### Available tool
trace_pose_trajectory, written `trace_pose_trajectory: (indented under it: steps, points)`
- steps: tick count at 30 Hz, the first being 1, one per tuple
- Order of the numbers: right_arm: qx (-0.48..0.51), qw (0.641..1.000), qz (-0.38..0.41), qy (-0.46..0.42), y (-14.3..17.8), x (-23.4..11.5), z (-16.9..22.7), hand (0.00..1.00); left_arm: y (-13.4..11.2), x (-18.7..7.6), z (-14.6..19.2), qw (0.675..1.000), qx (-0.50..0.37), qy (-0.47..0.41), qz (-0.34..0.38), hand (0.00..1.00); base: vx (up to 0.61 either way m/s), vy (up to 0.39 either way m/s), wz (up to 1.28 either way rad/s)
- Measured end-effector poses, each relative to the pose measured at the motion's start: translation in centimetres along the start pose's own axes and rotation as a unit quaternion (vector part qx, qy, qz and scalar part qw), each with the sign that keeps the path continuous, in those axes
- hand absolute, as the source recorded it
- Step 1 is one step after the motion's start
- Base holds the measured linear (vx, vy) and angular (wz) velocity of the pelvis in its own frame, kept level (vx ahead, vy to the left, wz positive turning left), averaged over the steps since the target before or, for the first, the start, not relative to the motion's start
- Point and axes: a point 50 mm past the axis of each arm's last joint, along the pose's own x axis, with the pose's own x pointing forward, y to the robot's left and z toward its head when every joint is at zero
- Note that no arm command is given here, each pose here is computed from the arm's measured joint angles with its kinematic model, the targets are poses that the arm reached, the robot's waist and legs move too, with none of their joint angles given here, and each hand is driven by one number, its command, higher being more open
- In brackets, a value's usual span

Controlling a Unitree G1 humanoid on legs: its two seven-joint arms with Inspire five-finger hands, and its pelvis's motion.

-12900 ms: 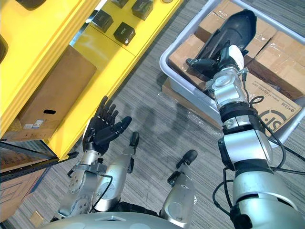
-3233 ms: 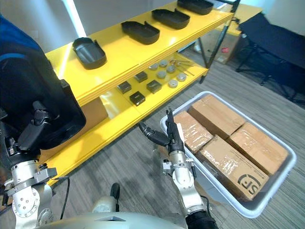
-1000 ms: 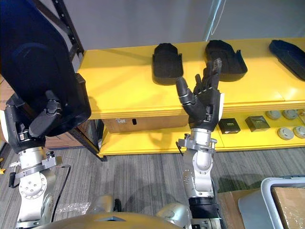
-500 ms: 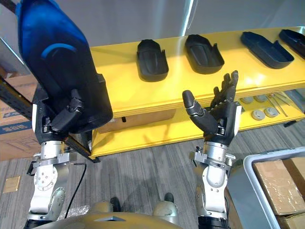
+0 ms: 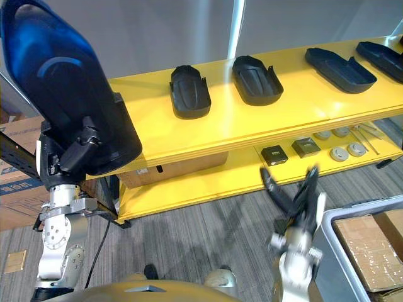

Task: Walk over and take three plastic housings, then place them on the shelf

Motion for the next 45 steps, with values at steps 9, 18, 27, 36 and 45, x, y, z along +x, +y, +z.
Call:
trace_pose_trajectory:
  steps: [9, 18, 27, 36, 45]
  points:
    - [-0.103, 0.927, 0.015, 0.361, -3.3, -8.3, -12.6, 1.00, -0.1, 4.5, -0.5, 0.999, 0.009, 0.045, 0.006, 0.00, -0.01, -0.004, -0.06]
    - [-0.051, 0.916, 0.037, 0.397, -3.6, -7.2, -13.1, 1.00, 2.6, 11.3, -2.6, 0.984, 0.091, 0.146, 0.047, 0.00, -0.03, 0.018, -0.11]
    - [-0.008, 0.919, 0.075, 0.387, -1.9, -5.6, -12.6, 1.00, 3.4, 17.2, 2.7, 0.988, 0.093, 0.082, 0.091, 0.00, -0.01, 0.008, -0.04]
    - [0.000, 0.912, 0.100, 0.399, -0.6, -5.7, -12.8, 1.00, 3.7, 18.3, 2.8, 0.983, 0.073, 0.131, 0.104, 0.00, 0.00, 0.004, 0.02]
    - [0.008, 0.910, 0.112, 0.399, 0.5, -5.2, -12.7, 1.00, 4.9, 19.2, 2.7, 0.973, 0.078, 0.173, 0.133, 0.00, 0.00, 0.002, 0.01]
